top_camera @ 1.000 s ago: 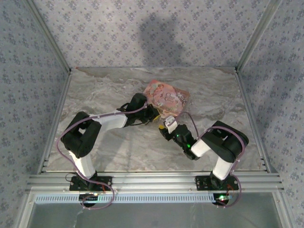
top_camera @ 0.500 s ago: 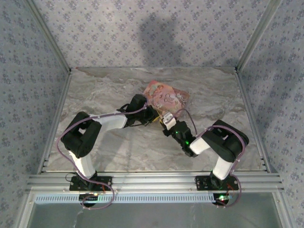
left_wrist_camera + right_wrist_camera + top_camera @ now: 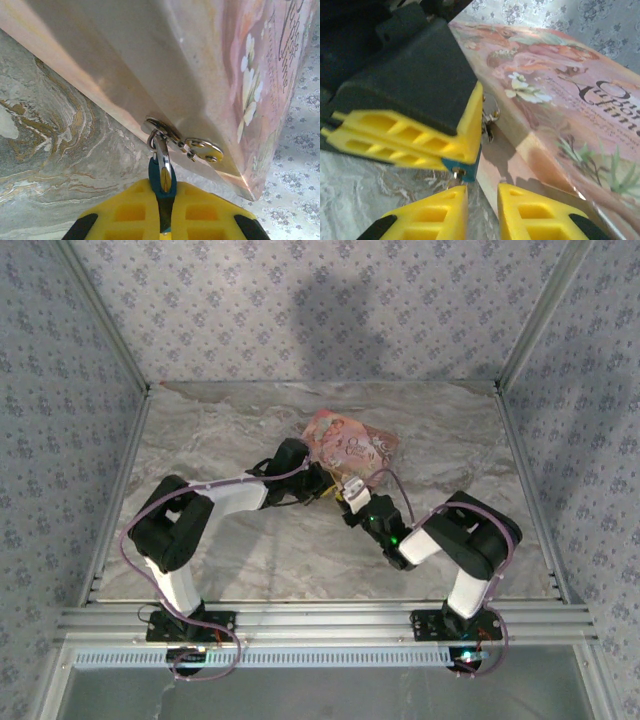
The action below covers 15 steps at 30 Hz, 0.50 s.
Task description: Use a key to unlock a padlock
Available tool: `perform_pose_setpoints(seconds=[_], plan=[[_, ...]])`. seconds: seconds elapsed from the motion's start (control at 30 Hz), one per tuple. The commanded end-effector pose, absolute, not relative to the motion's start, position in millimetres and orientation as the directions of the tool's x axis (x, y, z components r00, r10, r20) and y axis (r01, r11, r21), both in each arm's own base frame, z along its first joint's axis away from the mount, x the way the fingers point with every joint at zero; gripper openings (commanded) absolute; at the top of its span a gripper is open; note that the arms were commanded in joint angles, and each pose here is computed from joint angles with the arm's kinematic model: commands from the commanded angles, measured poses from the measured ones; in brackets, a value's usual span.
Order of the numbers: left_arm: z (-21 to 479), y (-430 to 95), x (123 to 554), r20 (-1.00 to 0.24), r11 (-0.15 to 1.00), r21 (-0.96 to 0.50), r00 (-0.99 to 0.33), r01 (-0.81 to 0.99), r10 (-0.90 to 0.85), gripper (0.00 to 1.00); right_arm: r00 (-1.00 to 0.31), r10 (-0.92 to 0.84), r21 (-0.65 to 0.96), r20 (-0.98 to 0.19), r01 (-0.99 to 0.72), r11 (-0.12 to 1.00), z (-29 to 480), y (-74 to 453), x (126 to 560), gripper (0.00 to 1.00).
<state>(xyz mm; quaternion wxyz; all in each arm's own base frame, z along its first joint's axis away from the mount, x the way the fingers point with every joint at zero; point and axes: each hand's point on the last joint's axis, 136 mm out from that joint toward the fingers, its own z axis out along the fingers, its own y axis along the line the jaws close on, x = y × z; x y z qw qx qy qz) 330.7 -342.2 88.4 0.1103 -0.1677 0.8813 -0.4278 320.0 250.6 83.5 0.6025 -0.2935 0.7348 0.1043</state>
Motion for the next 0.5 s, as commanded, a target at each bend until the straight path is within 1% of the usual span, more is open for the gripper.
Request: perform_pose_setpoints(seconds=[0.0, 0.13, 0.2, 0.27, 0.33, 0.47], plan=[[105.2, -351.5, 332.4, -0.058, 0.540, -0.824, -0.924, -0.170, -0.379, 0.00, -0.090, -0.275, -0.181, -0.957, -0.556, 0.811, 94.1, 244.7, 313.4, 0.23], [108.3, -354.2, 330.2, -0.074, 0.532, -0.835, -0.932, -0.136, -0.355, 0.00, -0.070, -0.327, -0.229, -0.942, -0.580, 0.782, 90.2, 250.4, 302.4, 0.27], [114.2, -356.3, 328.2, -0.108, 0.520, -0.850, -0.939, -0.082, -0.326, 0.00, -0.042, -0.364, -0.276, -0.931, -0.573, 0.772, 89.8, 253.6, 299.0, 0.34], [117.7, -356.1, 325.8, -0.145, 0.522, -0.852, -0.945, -0.031, -0.293, 0.00, -0.036, -0.376, -0.294, -0.926, -0.556, 0.777, 88.8, 252.4, 298.0, 0.37], [120.1, -354.6, 324.3, -0.167, 0.523, -0.853, -0.948, 0.000, -0.272, 0.00, -0.032, -0.388, -0.307, -0.921, -0.552, 0.776, 86.8, 251.6, 295.5, 0.38], [128.2, -354.9, 322.6, -0.205, 0.512, -0.858, -0.945, 0.048, -0.254, 0.00, 0.015, -0.469, -0.403, -0.883, -0.538, 0.741, 86.9, 258.9, 291.4, 0.38]])
